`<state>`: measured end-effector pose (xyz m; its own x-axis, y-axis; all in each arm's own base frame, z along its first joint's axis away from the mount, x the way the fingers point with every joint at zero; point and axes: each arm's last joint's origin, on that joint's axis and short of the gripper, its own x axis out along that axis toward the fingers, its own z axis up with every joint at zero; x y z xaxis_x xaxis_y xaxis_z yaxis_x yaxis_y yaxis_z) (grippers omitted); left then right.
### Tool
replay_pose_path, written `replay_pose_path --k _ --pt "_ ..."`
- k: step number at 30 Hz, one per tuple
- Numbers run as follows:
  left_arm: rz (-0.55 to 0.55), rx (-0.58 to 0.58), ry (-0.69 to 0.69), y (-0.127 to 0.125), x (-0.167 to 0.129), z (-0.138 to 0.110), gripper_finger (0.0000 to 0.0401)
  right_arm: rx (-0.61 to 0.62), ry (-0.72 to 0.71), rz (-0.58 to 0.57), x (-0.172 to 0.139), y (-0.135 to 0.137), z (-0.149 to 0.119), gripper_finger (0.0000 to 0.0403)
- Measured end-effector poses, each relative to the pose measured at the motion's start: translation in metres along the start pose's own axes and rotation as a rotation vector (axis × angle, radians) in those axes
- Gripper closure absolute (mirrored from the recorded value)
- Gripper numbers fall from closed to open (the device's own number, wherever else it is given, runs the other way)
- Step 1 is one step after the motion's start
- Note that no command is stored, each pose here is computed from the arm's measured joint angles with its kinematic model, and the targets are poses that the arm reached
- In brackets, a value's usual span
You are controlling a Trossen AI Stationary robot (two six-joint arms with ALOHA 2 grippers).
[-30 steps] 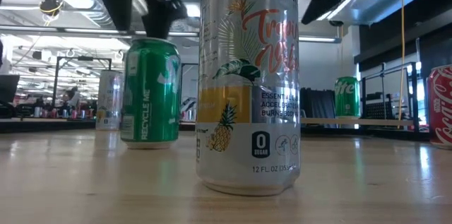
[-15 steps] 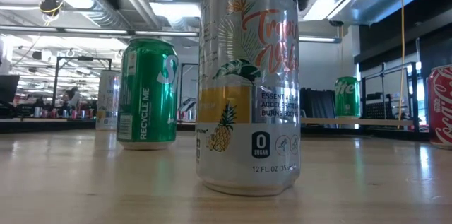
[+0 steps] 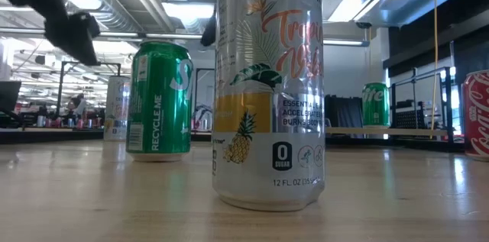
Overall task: Place canned beverage on shelf
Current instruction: Put the green soda can on the shelf aligned with the other green soda can
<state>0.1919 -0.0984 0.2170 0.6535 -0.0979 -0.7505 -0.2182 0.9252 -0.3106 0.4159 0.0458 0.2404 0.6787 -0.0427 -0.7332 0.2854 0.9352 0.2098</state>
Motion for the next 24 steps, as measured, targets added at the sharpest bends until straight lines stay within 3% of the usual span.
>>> replay_pose_path --k 8,24 --pt "0.087 -0.073 -0.152 0.001 0.024 0.007 0.0068 0.003 0.01 -0.006 0.016 0.001 -0.005 0.0045" --pt "0.304 -0.058 -0.131 0.025 0.028 0.009 0.0068 -0.053 0.038 0.046 0.02 0.024 -0.019 0.0045"
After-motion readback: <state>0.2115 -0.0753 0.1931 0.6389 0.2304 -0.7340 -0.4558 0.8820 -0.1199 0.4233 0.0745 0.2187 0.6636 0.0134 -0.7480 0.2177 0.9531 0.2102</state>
